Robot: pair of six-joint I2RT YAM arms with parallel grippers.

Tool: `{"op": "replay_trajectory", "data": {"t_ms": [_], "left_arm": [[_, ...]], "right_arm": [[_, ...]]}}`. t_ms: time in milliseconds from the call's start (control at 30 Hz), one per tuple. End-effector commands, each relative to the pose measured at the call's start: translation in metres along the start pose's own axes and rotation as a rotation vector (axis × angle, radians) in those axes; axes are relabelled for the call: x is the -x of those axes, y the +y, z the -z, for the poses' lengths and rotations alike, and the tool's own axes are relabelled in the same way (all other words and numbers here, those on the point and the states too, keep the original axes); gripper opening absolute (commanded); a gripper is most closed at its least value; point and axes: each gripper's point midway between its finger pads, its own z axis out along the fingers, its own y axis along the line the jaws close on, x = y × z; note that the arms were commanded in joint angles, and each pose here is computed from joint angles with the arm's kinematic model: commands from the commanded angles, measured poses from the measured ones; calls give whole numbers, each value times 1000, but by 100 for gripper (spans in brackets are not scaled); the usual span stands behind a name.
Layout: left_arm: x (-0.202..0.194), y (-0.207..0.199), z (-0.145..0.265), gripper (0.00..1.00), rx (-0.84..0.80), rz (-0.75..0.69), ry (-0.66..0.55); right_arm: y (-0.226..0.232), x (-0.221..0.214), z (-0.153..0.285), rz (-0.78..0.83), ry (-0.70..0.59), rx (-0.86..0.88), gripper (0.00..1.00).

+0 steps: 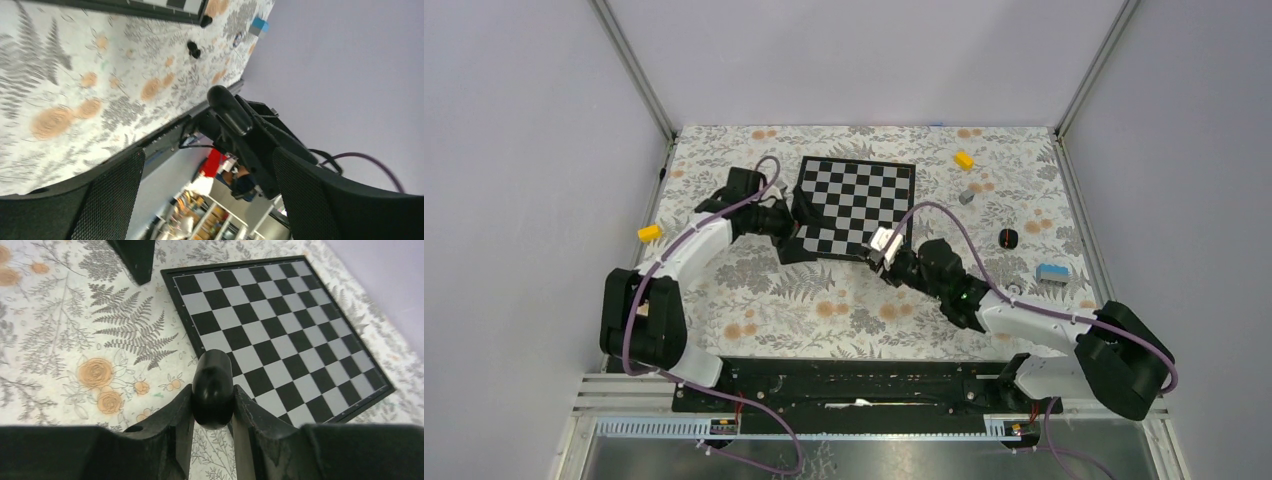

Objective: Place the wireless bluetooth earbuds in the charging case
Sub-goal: Pass from the right arm to the left

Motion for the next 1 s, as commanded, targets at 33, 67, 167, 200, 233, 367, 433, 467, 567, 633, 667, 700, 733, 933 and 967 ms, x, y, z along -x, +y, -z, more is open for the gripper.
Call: {"op": "replay_trajectory", "data": {"t_ms": [33,67,167,200,233,367,433,467,567,633,667,700,733,933,967], "left_arm": [[26,7,25,96,71,-256,-117],[29,2,30,94,69,-311,-152],[34,-11,43,95,72,-479,-231],[33,-13,47,97,74,-536,-225],[33,-13,50,97,93,-567,-225],[22,-17,53,97,47,-686,-192],[7,-23,53,99,-32,-780,-149],[-1,-25,54,99,-72,-829,-128],[-29,-37,57,99,-227,-947,-65],[-44,-45,60,99,-328,-987,-31],[-51,-49,61,99,-373,-1001,-16],[-56,-53,63,99,-413,-1013,-6],[-61,-57,64,99,-445,-1024,5],[-80,-63,50,99,-478,-1008,97],[-83,-63,45,99,-478,-1006,119]], "right_arm": [[22,23,9,-219,15,269,0],[26,27,11,-250,9,312,0],[26,38,20,-357,-15,372,0],[24,42,23,-379,-27,388,0],[24,45,26,-405,-35,409,0],[20,57,36,-500,-62,498,0],[19,65,40,-555,-80,553,0],[18,68,42,-582,-89,580,0],[11,80,45,-687,-121,654,0],[9,83,45,-792,-112,727,0],[8,87,45,-826,-113,758,0],[7,89,44,-852,-112,786,0],[7,92,44,-874,-110,813,0],[5,109,46,-951,-147,930,0],[5,112,48,-958,-156,950,0]]}}
